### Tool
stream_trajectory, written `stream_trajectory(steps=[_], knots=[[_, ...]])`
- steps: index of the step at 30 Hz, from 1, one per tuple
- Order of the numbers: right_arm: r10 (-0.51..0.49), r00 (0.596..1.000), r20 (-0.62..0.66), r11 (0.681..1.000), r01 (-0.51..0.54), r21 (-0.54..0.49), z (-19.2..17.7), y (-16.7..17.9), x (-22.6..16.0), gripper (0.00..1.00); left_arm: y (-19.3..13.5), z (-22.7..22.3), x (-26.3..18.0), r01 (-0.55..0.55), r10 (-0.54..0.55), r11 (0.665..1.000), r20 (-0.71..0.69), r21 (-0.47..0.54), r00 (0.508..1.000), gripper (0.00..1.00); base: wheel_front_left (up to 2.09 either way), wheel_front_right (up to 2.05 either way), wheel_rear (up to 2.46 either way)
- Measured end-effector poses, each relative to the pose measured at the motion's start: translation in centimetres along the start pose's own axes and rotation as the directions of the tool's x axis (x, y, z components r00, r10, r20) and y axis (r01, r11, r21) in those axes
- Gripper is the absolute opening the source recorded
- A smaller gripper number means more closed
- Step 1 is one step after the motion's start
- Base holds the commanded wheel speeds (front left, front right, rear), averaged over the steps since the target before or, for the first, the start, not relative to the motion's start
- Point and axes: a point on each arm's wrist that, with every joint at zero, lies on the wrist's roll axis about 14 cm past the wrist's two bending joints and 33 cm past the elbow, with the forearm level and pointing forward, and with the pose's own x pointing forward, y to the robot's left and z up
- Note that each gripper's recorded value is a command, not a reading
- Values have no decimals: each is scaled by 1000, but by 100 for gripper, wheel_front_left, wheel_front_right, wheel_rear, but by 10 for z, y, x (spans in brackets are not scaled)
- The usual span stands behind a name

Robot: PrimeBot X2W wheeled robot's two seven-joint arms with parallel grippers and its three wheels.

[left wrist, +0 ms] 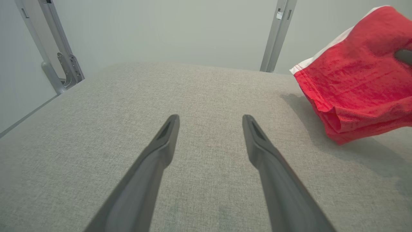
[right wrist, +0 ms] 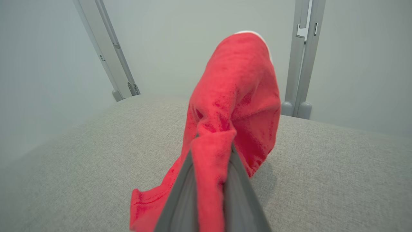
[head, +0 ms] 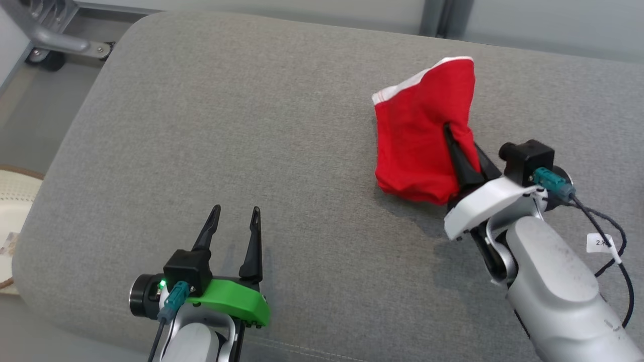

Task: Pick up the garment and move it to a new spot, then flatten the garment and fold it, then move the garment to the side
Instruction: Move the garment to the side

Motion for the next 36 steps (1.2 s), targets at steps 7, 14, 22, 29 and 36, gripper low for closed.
stream_trajectory(steps=[7, 14, 22, 29, 36], knots=[[-99, 995, -18, 995, 100, 21, -11, -10, -57, 0, -38, 4, 9, 124, -124, 992, 19, -7, 992, 100, 0, 0, 0], [-300, 954, -23, 952, 300, 56, -12, -56, -115, 0, -85, 6, 22, 261, -261, 965, 28, -4, 965, 100, 0, 0, 0], [-472, 881, -21, 877, 472, 93, -11, -91, -171, 0, -138, 7, 33, 408, -408, 913, 33, 10, 912, 100, 0, 0, 0], [-584, 810, -43, 802, 585, 120, -19, -105, -219, 0, -183, 1, 39, 519, -519, 855, 24, 21, 854, 100, 0, 0, 0], [-671, 739, -56, 730, 672, 120, -22, -118, -260, 0, -233, 1, 40, 631, -631, 776, 31, 21, 775, 100, 0, 0, 0]])
